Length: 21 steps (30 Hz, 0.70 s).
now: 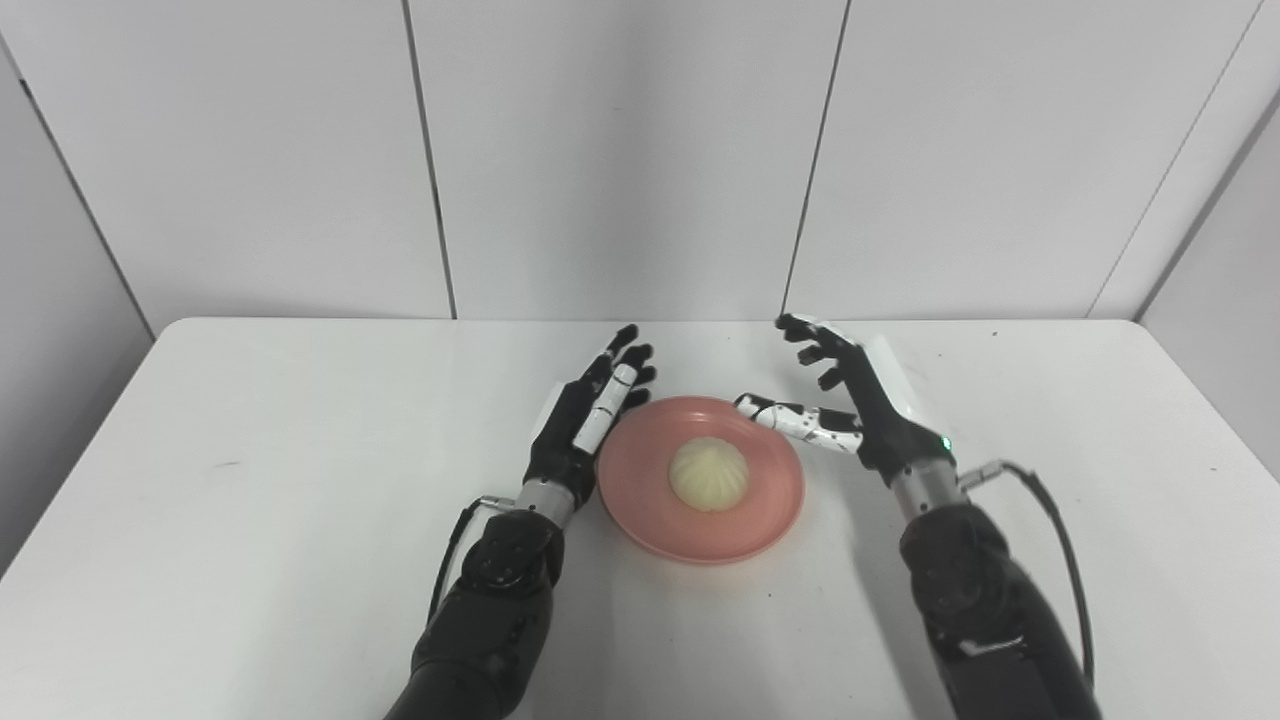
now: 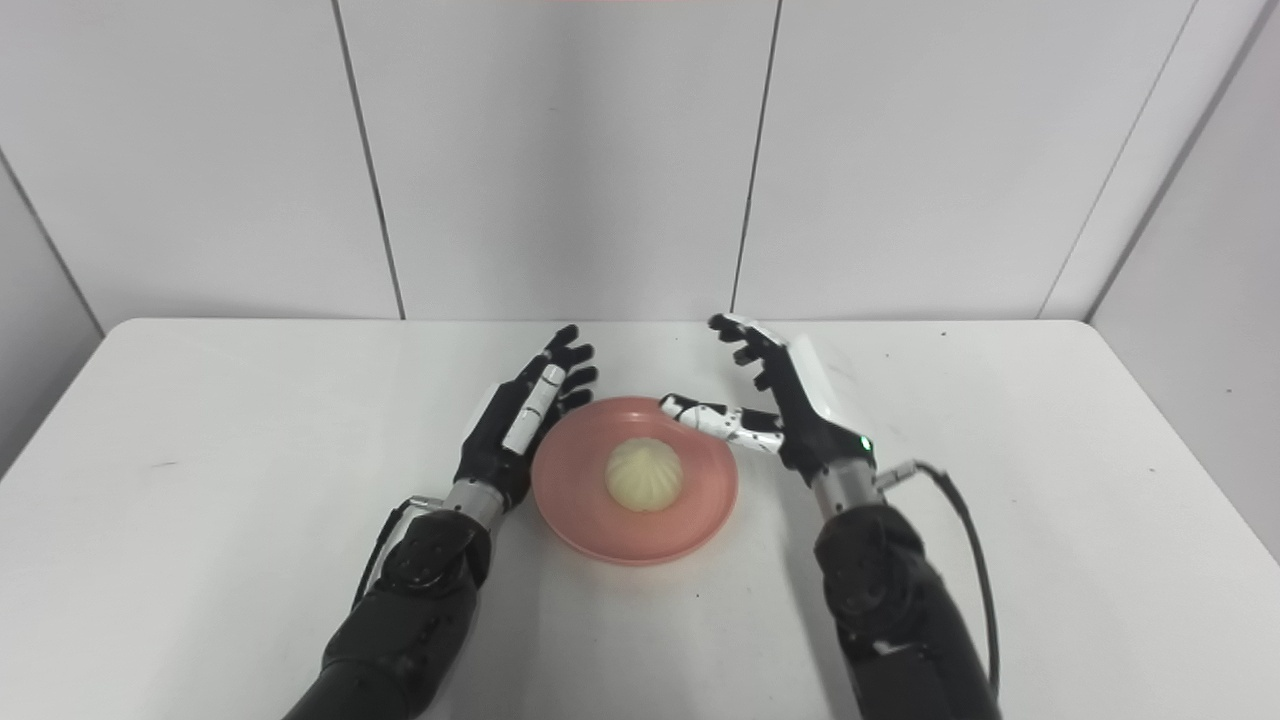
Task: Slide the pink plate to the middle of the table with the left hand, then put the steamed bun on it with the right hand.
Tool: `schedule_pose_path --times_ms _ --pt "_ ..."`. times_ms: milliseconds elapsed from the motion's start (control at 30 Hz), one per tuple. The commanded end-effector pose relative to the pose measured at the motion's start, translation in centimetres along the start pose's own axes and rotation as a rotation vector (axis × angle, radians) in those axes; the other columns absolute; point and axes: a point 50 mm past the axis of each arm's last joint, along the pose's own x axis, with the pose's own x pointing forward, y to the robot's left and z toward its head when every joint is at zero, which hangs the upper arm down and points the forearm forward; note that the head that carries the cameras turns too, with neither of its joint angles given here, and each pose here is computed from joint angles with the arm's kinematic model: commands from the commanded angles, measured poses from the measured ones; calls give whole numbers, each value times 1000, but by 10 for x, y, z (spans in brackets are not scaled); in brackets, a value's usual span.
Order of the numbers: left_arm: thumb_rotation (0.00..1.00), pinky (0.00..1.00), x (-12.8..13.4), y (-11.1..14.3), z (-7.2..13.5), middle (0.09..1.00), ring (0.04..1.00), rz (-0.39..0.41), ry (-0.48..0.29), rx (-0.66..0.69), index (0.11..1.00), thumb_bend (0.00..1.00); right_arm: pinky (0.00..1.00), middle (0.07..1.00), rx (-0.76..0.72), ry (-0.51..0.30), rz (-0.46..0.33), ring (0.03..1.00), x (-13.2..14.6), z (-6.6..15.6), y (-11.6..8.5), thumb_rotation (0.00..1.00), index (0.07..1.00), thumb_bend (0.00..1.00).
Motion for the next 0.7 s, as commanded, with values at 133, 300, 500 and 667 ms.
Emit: schedule_pose_path --times_ms 133,300,500,667 --pt "889 992 -23 16 -22 976 957 97 32 79 954 616 721 863 271 -67 -146 815 6 -12 -6 964 880 662" --pt "925 1000 -27 18 -16 1000 1000 119 18 123 997 569 784 868 456 27 -158 835 0 -32 4 999 883 649" --pt "953 1000 -31 21 -12 1000 1000 133 0 135 1000 575 836 895 627 138 -189 878 -6 -45 17 998 924 772" --pt "957 1000 -30 23 -12 1000 1000 147 -1 126 1000 589 871 919 668 172 -170 903 -10 -49 24 1000 922 792"
